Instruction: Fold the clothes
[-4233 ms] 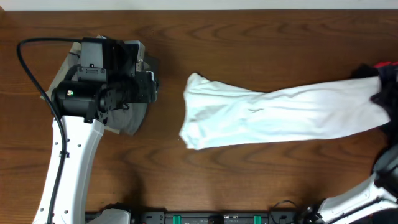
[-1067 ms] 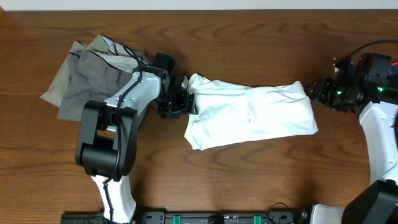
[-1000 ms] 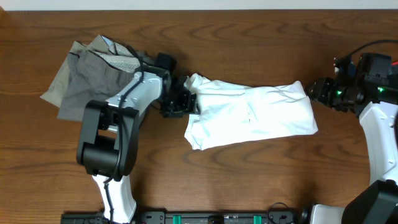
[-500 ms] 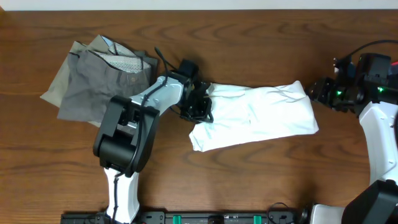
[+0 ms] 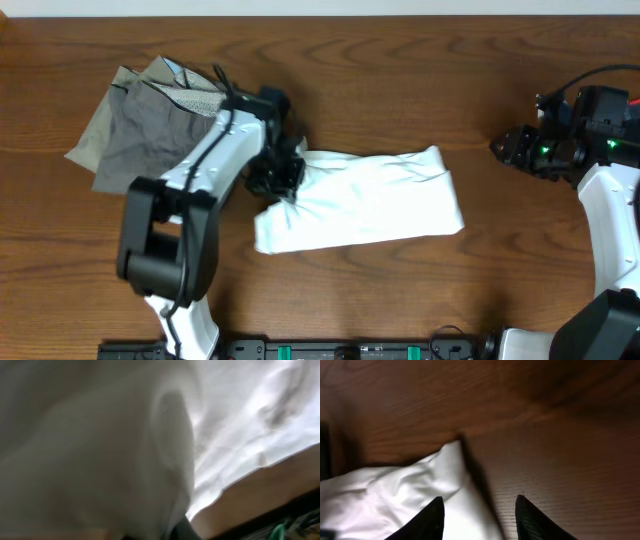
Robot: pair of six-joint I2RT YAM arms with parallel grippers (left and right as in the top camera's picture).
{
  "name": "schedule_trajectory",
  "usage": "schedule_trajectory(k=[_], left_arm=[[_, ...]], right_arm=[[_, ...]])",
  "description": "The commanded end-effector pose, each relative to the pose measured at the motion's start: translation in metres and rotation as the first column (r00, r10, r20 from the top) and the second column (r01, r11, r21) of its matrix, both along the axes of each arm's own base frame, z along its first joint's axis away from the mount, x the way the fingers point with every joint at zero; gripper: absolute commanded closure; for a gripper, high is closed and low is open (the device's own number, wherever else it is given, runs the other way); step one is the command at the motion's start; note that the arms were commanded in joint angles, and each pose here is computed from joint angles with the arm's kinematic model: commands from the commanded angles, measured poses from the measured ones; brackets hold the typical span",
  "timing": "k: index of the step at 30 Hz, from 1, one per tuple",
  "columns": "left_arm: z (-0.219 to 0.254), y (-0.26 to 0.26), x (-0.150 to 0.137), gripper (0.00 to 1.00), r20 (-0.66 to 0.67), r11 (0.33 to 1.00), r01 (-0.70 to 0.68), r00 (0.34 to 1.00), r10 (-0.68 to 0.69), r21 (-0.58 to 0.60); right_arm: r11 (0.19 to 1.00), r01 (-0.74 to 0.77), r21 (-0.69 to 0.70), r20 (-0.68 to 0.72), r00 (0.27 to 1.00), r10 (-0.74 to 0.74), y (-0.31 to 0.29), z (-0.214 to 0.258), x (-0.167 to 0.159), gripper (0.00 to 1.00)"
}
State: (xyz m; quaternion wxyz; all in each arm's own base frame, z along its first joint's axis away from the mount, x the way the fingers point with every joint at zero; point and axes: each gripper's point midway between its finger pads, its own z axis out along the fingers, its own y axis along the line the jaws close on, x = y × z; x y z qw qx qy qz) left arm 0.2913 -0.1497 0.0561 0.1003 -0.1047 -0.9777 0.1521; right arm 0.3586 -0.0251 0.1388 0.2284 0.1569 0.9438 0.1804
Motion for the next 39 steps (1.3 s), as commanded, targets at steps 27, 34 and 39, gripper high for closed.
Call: schedule_trajectory(k=[27,34,39], left_arm=[[0.021,-0.125,-0.015,0.74,0.106,0.928,0.209,0.962,-0.252,0.308],[0.023,-0.162,-0.026,0.23,0.161,0.928,0.249,0.94,-0.3,0.277],[0.061,-0.155,-0.02,0.16,0.187,0.918,0.25,0.93,-0.316,0.307]], right_arm=[[0.999,-0.024,0.024,0.019,1.0,0.023,0.006,0.007,0.0,0.6],[0.999,-0.041,0.023,0.018,0.999,0.041,0.012,0.007,0.0,0.59],[0.998,-0.054,0.023,0.014,0.998,0.053,0.017,0.007,0.0,0.57]])
